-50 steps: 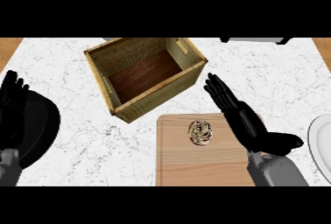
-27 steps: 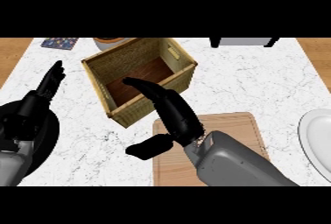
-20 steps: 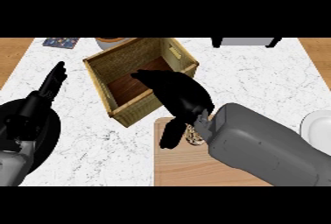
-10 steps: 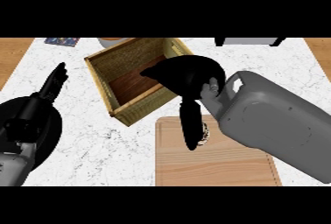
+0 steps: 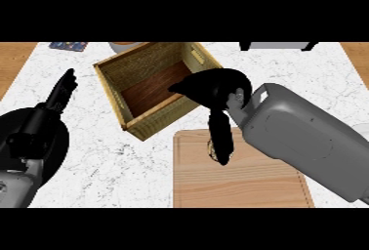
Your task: Pick the cupcake from the cutting board and place it in the basket
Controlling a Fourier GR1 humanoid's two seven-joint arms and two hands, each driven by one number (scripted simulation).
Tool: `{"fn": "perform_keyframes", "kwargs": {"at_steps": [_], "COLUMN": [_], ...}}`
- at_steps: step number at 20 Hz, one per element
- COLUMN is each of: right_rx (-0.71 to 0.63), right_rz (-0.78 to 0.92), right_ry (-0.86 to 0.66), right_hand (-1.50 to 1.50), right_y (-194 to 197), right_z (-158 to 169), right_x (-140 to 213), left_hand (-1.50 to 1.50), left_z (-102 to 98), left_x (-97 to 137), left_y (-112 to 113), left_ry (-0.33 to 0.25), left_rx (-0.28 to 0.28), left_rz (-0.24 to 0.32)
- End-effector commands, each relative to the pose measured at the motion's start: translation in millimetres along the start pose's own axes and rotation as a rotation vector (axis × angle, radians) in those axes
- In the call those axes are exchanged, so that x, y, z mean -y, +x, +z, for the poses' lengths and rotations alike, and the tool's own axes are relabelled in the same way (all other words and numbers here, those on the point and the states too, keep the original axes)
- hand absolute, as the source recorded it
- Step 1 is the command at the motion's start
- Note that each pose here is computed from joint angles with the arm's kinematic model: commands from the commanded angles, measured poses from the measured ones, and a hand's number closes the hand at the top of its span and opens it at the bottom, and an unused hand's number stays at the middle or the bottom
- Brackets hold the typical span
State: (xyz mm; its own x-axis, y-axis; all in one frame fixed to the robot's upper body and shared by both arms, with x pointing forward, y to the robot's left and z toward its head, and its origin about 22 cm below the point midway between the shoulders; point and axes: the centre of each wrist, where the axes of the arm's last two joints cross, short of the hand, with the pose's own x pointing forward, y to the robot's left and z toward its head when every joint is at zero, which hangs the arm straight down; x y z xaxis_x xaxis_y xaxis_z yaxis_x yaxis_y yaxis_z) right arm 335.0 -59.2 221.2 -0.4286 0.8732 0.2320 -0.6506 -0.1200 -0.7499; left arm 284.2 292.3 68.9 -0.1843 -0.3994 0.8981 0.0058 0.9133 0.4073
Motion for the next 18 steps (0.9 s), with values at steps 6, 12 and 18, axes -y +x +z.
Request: {"fn": "perform_keyframes", "kwargs": {"at_steps": [6,12,18], "right_rx": [-0.104,-0.124,-0.141], "right_rz": [0.089,0.099,0.119], "right_ry": [0.121,0.120,0.106], "right_hand": [-1.50,-1.50,-1.50], "right_y": [-24.1,-7.0,-40.9], "right_z": [-38.1,-59.0,-61.1], "right_x": [-44.4,-71.2,-92.8], "left_hand": [0.00,0.00,0.00], "left_z": [-9.0,-0.8,1.9], "left_x": [-2.1,-13.1,-4.7], "left_y": [17.2,-3.9,10.5], "left_ry": [-0.015,-0.022,-0.002], "left_rx": [0.002,-0.019,0.007], "left_rz": [0.010,0.015,0.001]}}
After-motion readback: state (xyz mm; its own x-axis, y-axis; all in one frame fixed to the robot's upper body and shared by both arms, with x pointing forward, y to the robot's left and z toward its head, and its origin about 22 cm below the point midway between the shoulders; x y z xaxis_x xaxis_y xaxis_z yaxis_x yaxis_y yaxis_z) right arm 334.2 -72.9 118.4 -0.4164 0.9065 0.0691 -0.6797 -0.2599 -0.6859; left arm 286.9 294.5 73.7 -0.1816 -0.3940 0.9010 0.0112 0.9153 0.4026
